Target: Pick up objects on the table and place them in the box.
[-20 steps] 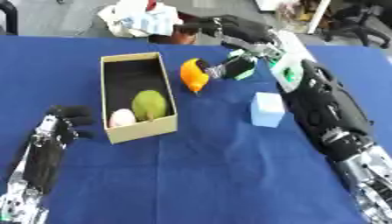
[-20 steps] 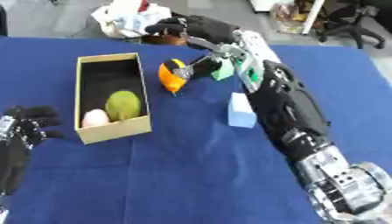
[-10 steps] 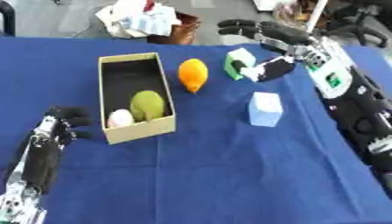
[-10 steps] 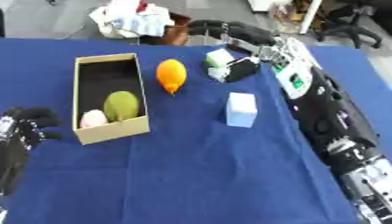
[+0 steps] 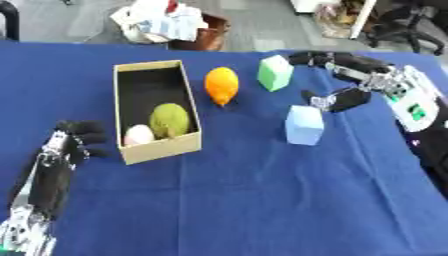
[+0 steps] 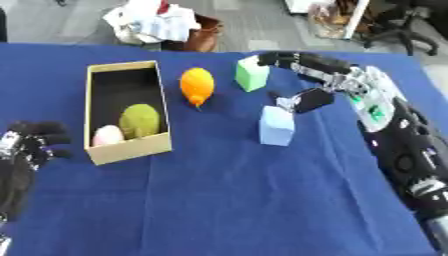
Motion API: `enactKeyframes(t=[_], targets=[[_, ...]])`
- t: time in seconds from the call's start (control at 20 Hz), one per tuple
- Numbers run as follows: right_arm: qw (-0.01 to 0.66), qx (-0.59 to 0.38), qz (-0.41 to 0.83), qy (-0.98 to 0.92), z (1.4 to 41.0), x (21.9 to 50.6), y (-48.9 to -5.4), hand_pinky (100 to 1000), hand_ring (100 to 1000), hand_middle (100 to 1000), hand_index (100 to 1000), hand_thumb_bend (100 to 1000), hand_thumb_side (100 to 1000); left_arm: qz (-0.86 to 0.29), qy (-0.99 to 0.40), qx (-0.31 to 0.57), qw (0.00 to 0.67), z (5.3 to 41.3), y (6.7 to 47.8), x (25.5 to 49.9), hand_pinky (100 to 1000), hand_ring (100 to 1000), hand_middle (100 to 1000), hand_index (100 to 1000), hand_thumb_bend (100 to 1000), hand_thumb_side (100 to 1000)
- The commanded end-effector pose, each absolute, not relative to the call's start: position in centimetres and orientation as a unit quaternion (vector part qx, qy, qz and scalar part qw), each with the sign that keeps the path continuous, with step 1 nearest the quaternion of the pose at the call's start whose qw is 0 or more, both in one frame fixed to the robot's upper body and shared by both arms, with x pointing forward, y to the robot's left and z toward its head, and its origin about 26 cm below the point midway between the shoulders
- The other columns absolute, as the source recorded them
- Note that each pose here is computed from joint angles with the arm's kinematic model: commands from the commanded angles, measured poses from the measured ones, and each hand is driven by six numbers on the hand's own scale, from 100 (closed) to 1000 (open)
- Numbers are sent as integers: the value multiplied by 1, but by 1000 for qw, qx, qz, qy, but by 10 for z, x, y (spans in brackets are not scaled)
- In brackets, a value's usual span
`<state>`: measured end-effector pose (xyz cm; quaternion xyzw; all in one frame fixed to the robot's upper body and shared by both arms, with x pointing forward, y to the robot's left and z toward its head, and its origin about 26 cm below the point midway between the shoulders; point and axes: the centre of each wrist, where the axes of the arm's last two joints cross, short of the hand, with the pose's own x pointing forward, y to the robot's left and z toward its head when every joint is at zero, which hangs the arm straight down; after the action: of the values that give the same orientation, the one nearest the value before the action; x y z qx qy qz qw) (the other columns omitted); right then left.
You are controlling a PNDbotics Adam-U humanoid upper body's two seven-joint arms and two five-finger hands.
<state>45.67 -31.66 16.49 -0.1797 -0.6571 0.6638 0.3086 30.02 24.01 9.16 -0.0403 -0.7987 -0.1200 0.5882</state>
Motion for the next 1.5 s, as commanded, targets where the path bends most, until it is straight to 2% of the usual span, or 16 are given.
enactKeyframes(t=[0.05,0.7,1.5], targets=[[229,-146,769,-579,176,454,-335,903,973,1000,1000,100,611,-125,-805,-31,579,99,245,300,637,723,674,749,100,933],[249,-113,781,-561,157,442,-348,895,963,997,1000,100,708,-125,-806,-29,578,100,245,300,637,723,675,749,100,936],[271,-87,803,-524,134,442,-345,893,962,997,1000,100,768,-125,-806,-29,577,100,245,300,637,723,675,749,100,934]])
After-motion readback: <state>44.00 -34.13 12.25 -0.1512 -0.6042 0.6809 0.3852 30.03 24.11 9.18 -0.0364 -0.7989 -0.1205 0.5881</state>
